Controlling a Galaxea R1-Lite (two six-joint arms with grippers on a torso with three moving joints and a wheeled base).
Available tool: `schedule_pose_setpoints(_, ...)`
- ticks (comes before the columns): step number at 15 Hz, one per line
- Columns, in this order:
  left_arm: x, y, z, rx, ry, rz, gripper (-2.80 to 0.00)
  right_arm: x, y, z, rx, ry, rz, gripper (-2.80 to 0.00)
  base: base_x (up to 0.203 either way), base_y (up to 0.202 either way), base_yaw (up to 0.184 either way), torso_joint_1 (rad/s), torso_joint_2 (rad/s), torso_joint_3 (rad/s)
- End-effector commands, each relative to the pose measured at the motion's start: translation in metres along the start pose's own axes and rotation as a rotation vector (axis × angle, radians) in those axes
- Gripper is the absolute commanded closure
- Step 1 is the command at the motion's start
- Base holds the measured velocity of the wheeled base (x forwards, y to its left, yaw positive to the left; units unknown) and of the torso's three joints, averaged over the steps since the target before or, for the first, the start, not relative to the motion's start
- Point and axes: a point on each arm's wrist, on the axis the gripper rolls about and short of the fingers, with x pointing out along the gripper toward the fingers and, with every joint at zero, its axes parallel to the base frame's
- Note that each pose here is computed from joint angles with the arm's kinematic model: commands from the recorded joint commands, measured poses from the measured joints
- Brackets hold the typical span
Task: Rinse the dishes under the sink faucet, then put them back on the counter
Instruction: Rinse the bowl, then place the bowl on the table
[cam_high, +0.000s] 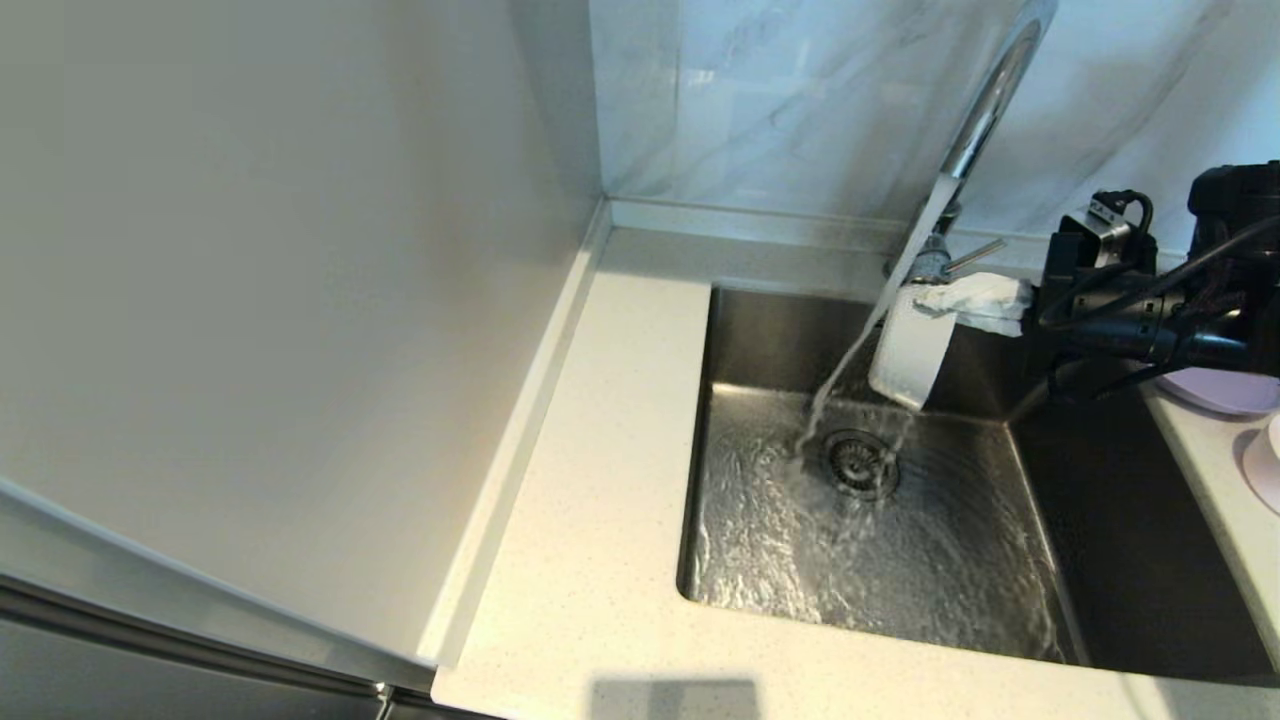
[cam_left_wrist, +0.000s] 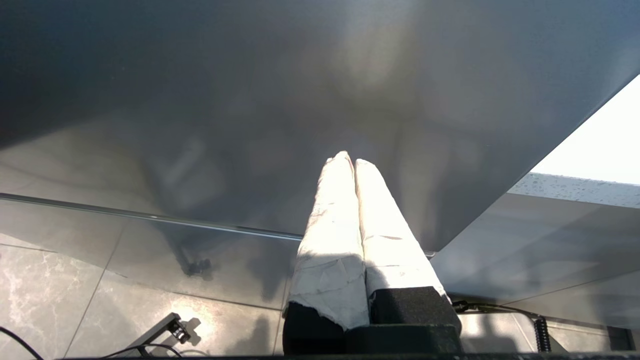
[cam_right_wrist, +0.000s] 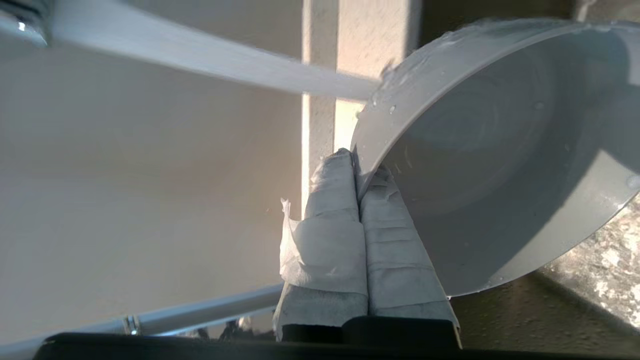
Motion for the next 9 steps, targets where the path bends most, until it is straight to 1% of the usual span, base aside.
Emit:
schedule_pose_setpoints(1, 0.0, 0.0, 0.0, 0.0, 0.0, 0.0, 0.0, -0.01, -0.004, 0.005, 0.015, -0.025, -0.017, 0.0, 0.0, 0.0, 0.0, 0.0, 0.0, 0.0)
schedule_pose_setpoints(2, 0.0, 0.0, 0.0, 0.0, 0.0, 0.0, 0.0, -0.017, -0.002, 0.006, 0.015, -0.037, -0.025, 0.0, 0.0, 0.0, 0.0, 0.0, 0.0, 0.0)
schedule_pose_setpoints(3, 0.0, 0.0, 0.0, 0.0, 0.0, 0.0, 0.0, -0.025, 0.003, 0.005, -0.002, -0.052, -0.029, 0.0, 0.0, 0.0, 0.0, 0.0, 0.0, 0.0)
schedule_pose_setpoints(5, 0.0, 0.0, 0.0, 0.0, 0.0, 0.0, 0.0, -0.041, 0.005, -0.001, -0.105, -0.072, -0.055, 0.0, 0.0, 0.0, 0.0, 0.0, 0.0, 0.0)
schedule_pose_setpoints(6, 0.0, 0.0, 0.0, 0.0, 0.0, 0.0, 0.0, -0.05, 0.005, -0.006, -0.166, -0.074, -0.078, 0.0, 0.0, 0.0, 0.0, 0.0, 0.0, 0.0)
schedule_pose_setpoints(7, 0.0, 0.0, 0.0, 0.0, 0.0, 0.0, 0.0, -0.06, 0.005, -0.011, -0.194, -0.07, -0.115, 0.0, 0.0, 0.0, 0.0, 0.0, 0.0, 0.0)
schedule_pose_setpoints(9, 0.0, 0.0, 0.0, 0.0, 0.0, 0.0, 0.0, -0.078, 0.007, -0.02, -0.217, -0.043, -0.191, 0.0, 0.0, 0.0, 0.0, 0.0, 0.0, 0.0)
